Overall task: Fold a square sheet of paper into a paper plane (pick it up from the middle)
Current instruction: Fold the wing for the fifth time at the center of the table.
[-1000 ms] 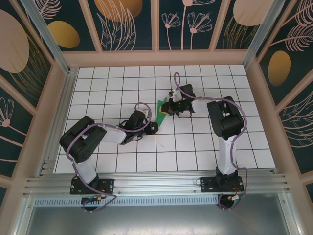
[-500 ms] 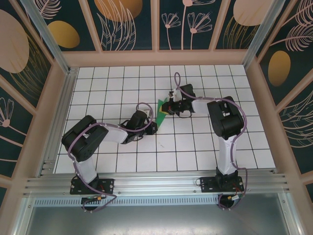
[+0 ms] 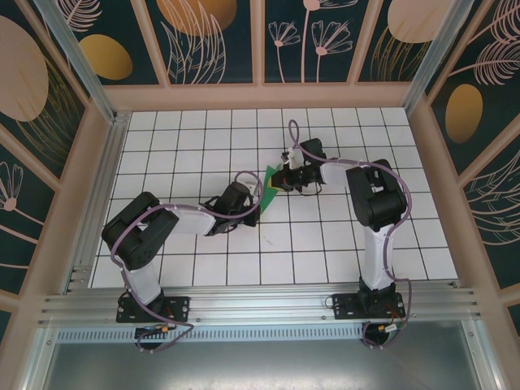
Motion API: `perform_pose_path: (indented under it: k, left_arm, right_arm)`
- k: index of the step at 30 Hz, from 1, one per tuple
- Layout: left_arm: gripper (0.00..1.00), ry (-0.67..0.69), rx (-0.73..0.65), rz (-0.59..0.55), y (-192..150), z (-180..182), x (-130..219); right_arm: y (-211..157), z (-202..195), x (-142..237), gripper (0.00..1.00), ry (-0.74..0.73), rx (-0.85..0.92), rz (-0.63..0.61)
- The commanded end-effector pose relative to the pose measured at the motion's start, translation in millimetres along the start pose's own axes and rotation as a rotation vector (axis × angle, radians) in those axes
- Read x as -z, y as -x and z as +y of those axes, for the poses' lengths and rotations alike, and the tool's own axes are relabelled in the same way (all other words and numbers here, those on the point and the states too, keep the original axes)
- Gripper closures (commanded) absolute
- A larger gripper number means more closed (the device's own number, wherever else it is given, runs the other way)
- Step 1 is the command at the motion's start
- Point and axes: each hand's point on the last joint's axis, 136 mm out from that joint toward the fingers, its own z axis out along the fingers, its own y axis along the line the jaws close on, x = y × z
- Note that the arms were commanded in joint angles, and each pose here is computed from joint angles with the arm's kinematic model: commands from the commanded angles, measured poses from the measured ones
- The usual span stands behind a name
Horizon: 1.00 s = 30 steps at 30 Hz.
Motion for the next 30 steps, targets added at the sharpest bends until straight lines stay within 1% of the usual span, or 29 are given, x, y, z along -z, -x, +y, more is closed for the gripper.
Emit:
perform_pose_path:
  k: [1, 4, 8, 11, 16, 19, 22, 25, 27, 30]
  left_arm:
    - [0.95, 0.1, -0.11, 0.116, -28, 22, 8]
    - [0.96, 0.098, -0.136, 0.133, -31, 22, 12]
    - [0.96, 0.108, -0.125, 0.132, -29, 23, 12]
    - [0.97, 0.125, -0.119, 0.123, -28, 25, 10]
    - [0.98, 0.168, -0.15, 0.127, -28, 28, 9]
    - [0.99, 0.183, -0.168, 0.13, -28, 29, 8]
    - [0.99, 0.196, -0.176, 0.122, -27, 30, 9]
    - [1.0, 0.213, -0.186, 0.116, -26, 32, 10]
    - [1.0, 0.224, -0.196, 0.113, -26, 33, 10]
    - [1.0, 0.241, -0.206, 0.111, -26, 35, 10]
  right_arm:
    - [3, 13, 11, 0.93, -0.012, 0.086, 0.0]
    - [1, 15, 11, 0.88, -0.024, 0.098, 0.011]
    - [3, 23, 13, 0.73, -0.026, 0.086, -0.002]
    - [6, 32, 18, 0.61, -0.027, 0.061, -0.047]
    - [12, 37, 18, 0.57, -0.061, -0.03, -0.111]
    - [12, 34, 14, 0.53, -0.124, -0.111, -0.152]
    - [11, 26, 15, 0.47, -0.21, -0.231, -0.194]
    - [4, 14, 13, 0.42, -0.26, -0.362, -0.198]
    - [-3, 10, 8, 0.4, -0.294, -0.403, -0.18]
    - [-7, 16, 4, 0.37, -0.321, -0.415, -0.169]
